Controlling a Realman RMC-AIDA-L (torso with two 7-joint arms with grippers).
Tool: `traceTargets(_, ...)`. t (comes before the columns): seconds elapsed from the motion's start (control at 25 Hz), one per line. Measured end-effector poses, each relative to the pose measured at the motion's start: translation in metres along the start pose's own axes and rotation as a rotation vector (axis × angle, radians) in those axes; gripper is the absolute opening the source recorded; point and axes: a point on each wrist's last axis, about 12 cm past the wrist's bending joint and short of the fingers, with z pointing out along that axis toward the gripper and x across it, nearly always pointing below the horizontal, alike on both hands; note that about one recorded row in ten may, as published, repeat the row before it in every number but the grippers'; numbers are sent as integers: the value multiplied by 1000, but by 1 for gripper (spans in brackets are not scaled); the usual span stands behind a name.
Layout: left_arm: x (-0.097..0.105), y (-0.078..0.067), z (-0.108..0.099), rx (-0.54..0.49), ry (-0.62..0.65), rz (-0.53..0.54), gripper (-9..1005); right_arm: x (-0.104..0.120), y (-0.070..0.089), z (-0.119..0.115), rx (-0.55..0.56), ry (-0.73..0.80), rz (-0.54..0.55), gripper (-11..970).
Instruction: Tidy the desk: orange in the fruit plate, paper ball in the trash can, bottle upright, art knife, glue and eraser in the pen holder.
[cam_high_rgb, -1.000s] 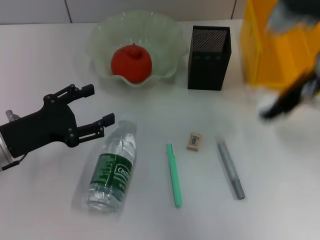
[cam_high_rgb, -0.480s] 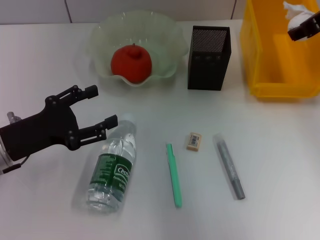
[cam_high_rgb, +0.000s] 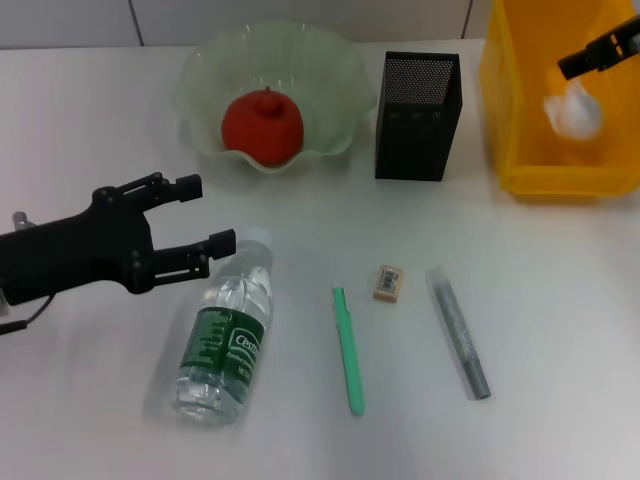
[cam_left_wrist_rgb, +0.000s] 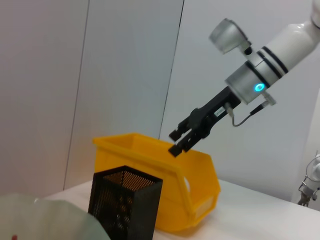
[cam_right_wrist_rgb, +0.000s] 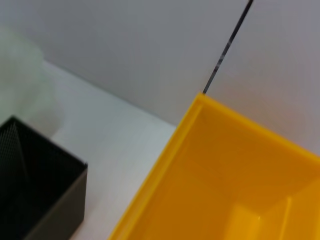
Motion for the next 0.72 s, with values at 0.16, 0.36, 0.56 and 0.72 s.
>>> traceTargets(0.16,-9,2,-3,-13,16,-31,859,7,-2,-15,-44,-85,34,789)
traceTargets(0.36,-30,4,-8,-102,97,-155,860,48,16,-38,-307,-271,-31,811)
traceTargets(0.56,-53,-7,2,-216,239,-188,860,109,37,-41,-522,-433,-115,812)
traceTargets(0.72,-76,-29,32,-317,429,-228,860,160,48,-29,-599,-514,-141,813)
